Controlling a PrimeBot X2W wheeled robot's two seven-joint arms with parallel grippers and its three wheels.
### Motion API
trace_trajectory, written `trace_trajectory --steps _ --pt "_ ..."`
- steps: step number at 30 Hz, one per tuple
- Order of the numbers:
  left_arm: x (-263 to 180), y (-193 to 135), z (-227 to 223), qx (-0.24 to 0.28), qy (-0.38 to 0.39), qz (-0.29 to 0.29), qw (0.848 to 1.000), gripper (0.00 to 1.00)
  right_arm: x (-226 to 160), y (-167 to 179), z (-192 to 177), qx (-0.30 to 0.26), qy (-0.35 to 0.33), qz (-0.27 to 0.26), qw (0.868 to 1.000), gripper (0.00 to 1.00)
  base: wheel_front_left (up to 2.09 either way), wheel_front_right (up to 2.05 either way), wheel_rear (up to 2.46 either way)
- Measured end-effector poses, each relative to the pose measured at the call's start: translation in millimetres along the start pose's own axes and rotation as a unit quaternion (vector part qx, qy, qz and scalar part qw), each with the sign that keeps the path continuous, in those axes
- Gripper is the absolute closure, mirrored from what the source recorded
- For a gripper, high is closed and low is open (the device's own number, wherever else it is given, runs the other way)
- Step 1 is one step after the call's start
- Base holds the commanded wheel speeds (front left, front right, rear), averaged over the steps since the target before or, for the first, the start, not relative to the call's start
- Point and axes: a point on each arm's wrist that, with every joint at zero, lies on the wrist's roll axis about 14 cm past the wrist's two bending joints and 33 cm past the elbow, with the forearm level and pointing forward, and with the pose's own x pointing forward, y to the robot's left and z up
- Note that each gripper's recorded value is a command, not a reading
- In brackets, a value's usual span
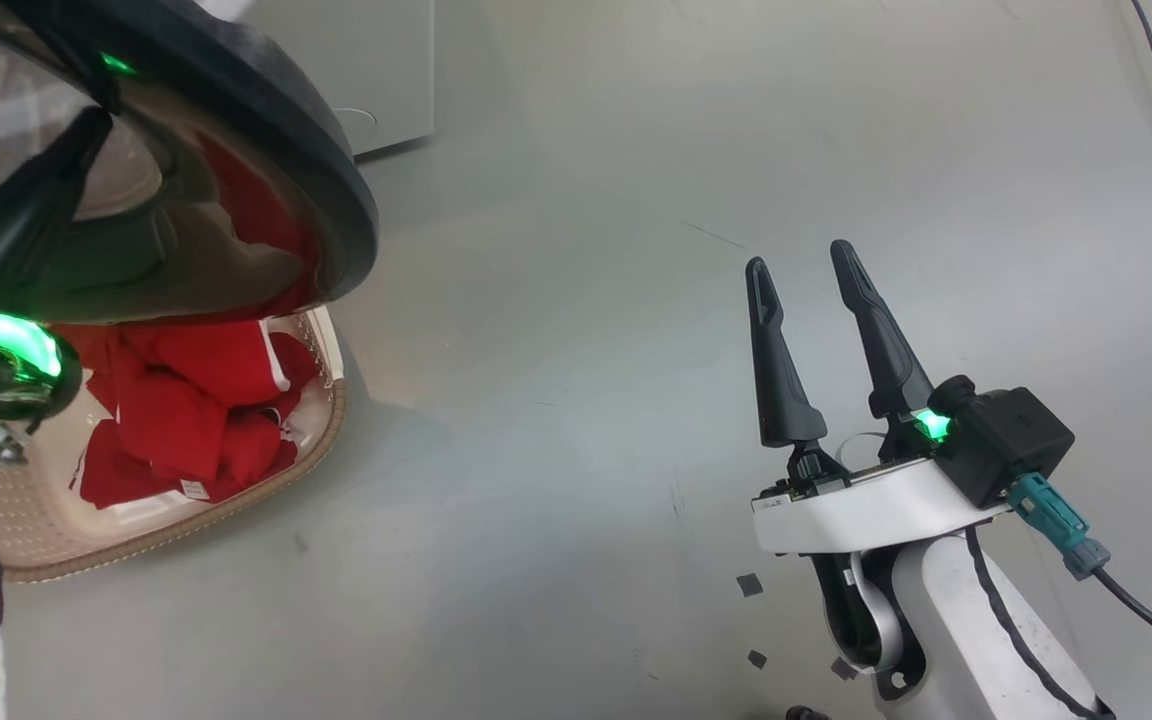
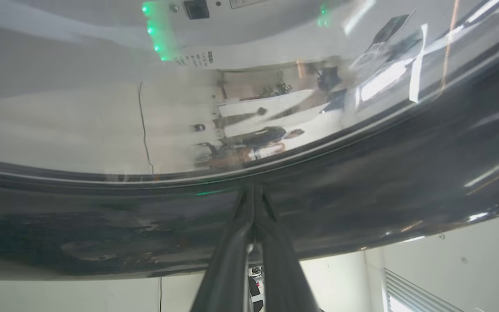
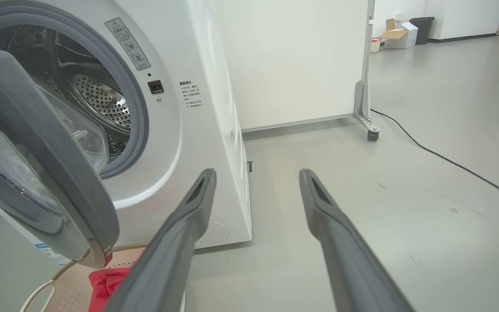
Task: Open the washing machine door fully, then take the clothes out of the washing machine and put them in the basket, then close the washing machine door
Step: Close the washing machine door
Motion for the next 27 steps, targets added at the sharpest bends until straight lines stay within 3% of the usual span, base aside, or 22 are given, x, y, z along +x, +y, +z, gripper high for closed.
trace_trajectory --steps 27 --pt "86 16 56 0.017 -0.052 -0.001 0.999 1.0 1 -29 -2 -0.001 0.008 -0.051 0.999 0.0 0.0 0.0 0.0"
